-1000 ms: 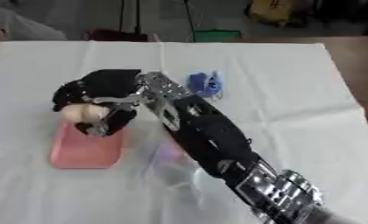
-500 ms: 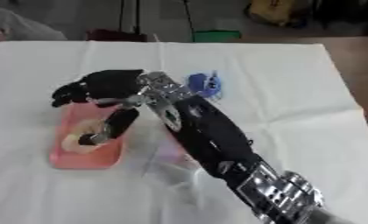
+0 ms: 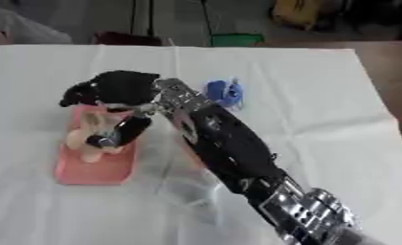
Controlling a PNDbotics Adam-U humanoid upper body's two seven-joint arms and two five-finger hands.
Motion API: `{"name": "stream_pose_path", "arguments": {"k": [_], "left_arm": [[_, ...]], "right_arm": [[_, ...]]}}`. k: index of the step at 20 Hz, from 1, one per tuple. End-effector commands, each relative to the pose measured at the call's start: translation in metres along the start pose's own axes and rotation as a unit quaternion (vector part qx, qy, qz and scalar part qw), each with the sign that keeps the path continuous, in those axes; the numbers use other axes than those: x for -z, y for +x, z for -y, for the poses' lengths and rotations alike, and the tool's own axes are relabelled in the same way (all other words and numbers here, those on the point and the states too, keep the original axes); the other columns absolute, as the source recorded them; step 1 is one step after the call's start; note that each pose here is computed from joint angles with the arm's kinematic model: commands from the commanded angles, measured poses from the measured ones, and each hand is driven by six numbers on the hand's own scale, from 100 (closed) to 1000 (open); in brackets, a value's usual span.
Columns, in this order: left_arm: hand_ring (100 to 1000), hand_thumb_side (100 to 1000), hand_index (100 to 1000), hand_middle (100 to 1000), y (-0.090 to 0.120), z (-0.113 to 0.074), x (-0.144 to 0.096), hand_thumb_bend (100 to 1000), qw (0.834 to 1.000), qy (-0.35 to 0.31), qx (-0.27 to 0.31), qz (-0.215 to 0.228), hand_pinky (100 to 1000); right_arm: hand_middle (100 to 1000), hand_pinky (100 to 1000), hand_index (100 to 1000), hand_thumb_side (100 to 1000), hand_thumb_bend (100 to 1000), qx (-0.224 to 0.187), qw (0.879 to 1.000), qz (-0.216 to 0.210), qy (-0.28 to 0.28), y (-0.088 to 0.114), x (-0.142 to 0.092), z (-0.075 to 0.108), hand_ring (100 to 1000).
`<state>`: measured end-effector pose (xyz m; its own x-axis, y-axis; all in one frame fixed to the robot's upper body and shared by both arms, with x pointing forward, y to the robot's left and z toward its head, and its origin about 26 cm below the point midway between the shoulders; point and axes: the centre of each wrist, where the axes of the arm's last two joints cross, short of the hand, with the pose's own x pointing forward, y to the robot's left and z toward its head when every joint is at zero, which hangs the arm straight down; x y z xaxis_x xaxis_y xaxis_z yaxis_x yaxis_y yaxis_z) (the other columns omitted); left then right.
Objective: Pick up objects on the table and place them in the box.
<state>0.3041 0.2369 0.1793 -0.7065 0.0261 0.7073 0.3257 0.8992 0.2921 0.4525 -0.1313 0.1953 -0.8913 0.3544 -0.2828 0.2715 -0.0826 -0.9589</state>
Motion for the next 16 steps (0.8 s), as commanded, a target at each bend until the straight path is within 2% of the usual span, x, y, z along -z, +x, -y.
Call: {"name": "stream_pose_path", "arguments": {"k": [1, 6, 8, 12, 14, 16], "left_arm": [[675, 868, 741, 800, 0.006, -0.001, 0.004, 151, 1.0, -0.005, 0.003, 0.013, 570], [676, 864, 741, 800, 0.006, -0.001, 0.004, 150, 1.0, -0.005, 0.003, 0.015, 570], [676, 855, 742, 799, 0.008, -0.003, 0.003, 148, 1.0, -0.002, 0.006, 0.016, 571], [680, 852, 743, 800, 0.01, -0.01, -0.003, 152, 1.0, 0.018, 0.02, 0.01, 571], [680, 859, 743, 801, 0.008, -0.013, -0.006, 155, 0.999, 0.027, 0.027, 0.001, 570], [680, 863, 742, 801, 0.006, -0.014, -0.009, 156, 0.999, 0.031, 0.032, -0.006, 569]], "right_arm": [[906, 792, 980, 663, 275, -0.022, 1.0, 0.0, -0.018, -0.002, 0.002, 0.01, 800], [902, 788, 973, 635, 260, -0.025, 0.999, -0.012, -0.035, -0.008, -0.008, 0.012, 796], [895, 784, 968, 600, 244, -0.028, 0.998, -0.033, -0.045, -0.017, -0.023, 0.017, 791], [894, 757, 940, 556, 229, -0.029, 0.987, -0.113, -0.107, -0.042, -0.082, 0.04, 763], [894, 740, 925, 550, 223, -0.015, 0.979, -0.136, -0.153, -0.042, -0.11, 0.054, 746], [891, 732, 916, 543, 227, 0.003, 0.972, -0.147, -0.182, -0.037, -0.128, 0.068, 739]]}}
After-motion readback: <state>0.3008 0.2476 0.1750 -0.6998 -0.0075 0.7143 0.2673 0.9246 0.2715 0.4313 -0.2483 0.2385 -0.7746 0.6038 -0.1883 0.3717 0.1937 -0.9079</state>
